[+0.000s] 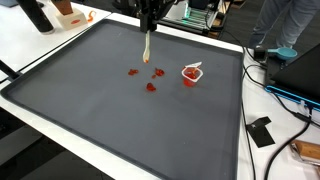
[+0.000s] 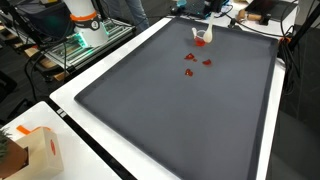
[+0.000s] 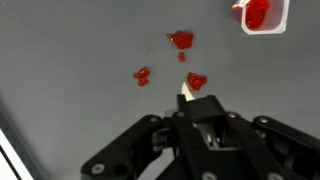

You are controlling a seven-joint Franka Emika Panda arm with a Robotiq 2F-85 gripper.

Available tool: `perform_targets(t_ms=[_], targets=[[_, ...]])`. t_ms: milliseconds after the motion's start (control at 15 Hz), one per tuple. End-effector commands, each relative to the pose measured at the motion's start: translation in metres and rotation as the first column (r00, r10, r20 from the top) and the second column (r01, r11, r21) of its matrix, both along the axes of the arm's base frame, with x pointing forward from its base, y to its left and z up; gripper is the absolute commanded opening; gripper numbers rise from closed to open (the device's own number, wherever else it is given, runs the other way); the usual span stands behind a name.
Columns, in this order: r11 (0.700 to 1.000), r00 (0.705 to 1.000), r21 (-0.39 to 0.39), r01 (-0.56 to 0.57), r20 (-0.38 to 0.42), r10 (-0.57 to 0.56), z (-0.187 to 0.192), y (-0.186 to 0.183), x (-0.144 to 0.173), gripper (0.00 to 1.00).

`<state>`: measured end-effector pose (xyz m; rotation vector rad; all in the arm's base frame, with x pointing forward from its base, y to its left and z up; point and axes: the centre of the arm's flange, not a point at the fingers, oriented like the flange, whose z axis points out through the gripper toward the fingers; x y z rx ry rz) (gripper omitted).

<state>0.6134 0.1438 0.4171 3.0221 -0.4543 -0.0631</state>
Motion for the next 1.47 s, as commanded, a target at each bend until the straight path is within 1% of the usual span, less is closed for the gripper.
perform_targets(t_ms=[0,400,467,533,600,733,933,1133,1200,1267,1400], targets=[[1.000,1.000,0.002,-0.001,0.003,0.001,0.000,-0.002,-0.003,0.24],[1.000,1.000,0.001,0.000,0.003,0.000,0.000,-0.005,-0.008,0.24],[0.999,1.000,0.047,0.007,-0.018,-0.007,-0.005,-0.014,-0.003,0.06],[0.996,1.000,0.090,0.005,-0.020,-0.003,-0.009,-0.023,0.001,0.06],[0.988,0.999,0.151,-0.003,-0.035,0.008,-0.012,-0.029,0.004,0.06],[0.964,0.999,0.264,-0.012,-0.041,0.024,-0.022,-0.048,0.010,0.06],[0.918,0.998,0.393,-0.043,-0.029,0.059,-0.036,-0.074,0.016,0.06],[0.869,0.996,0.489,-0.081,0.003,0.092,-0.050,-0.092,0.019,0.06],[0.853,0.996,0.514,-0.083,0.011,0.090,-0.055,-0.097,0.020,0.06],[0.844,0.997,0.530,-0.078,0.016,0.082,-0.060,-0.101,0.020,0.06],[0.818,0.998,0.572,-0.062,0.014,0.066,-0.070,-0.107,0.021,0.06]])
